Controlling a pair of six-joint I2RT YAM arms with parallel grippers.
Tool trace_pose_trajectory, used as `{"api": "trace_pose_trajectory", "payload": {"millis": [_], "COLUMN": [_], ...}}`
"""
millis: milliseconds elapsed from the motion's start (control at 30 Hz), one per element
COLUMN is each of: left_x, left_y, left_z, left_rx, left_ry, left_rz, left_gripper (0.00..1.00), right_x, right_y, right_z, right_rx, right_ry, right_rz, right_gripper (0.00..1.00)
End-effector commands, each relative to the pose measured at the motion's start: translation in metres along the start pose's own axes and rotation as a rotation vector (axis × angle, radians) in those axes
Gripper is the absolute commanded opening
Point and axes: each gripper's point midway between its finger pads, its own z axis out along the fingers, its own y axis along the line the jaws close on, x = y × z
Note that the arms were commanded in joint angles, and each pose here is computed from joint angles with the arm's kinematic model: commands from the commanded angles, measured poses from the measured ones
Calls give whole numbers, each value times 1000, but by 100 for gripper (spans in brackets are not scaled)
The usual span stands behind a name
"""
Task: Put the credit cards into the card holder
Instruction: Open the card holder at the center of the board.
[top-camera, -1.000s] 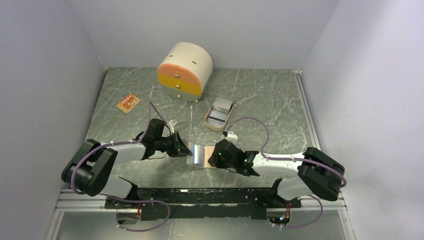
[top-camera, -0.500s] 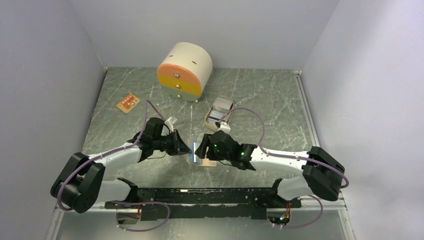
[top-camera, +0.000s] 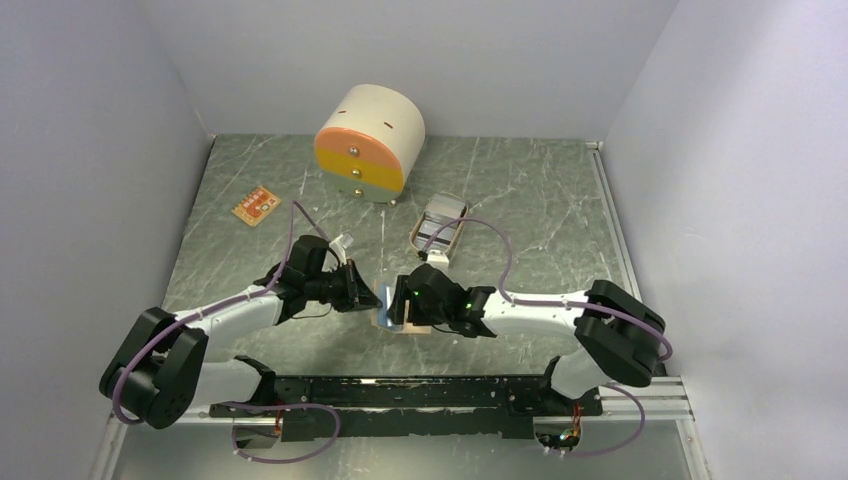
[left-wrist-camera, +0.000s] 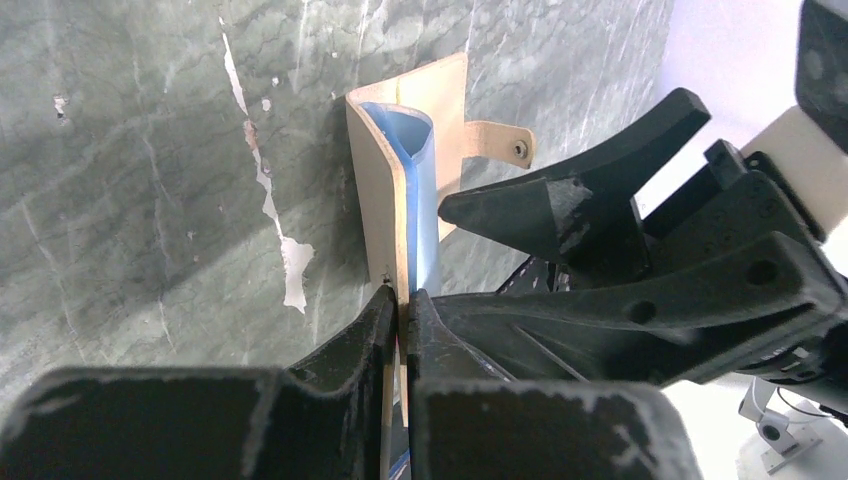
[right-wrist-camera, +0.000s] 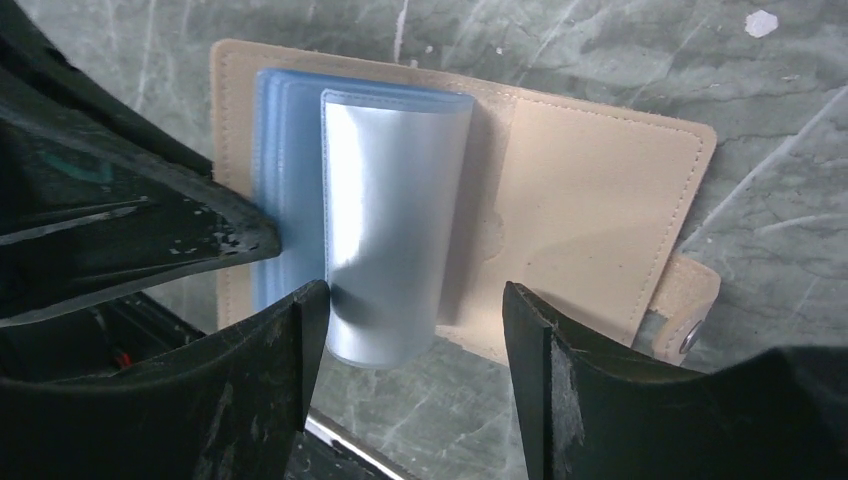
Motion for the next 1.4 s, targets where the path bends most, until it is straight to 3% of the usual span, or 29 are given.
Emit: {"api": "trace_pose_trajectory", "payload": {"millis": [0,400,567,700,800,1100,1267,1367], "left_x": [-4,-1,3,2,4,2,0,-1], "left_y": [-15,-4,3,2,-3,-4,1,6], "left_z": [-2,1,6,8,8,7,11,14], "left_rx": [57,6,-24,-21,7,-6,-22,-45], "left_ry": [-10,19,67,84,96,93,91,100], "left_rz": [41,61,62,56,44,47,49,45], "left_gripper": [9,9,9,16,17,34,35,31], "right_x": [4,0,4,1,6,12,12,11], "right_y": [-10,-64,-70,-87,-89,-87,-92,-95], "right_z": [6,-15,-23,-27,-26,-28,-32,-33], "right_rx": [45,282,295,376,367,313,321,337], "right_ry": [4,-39,-7,-30,-24,-29,-41,-44], "right_rz": [-19,-45,-27,-38,-19,18,9,0], "right_gripper": [67,67,66,66,65,64,65,64]}}
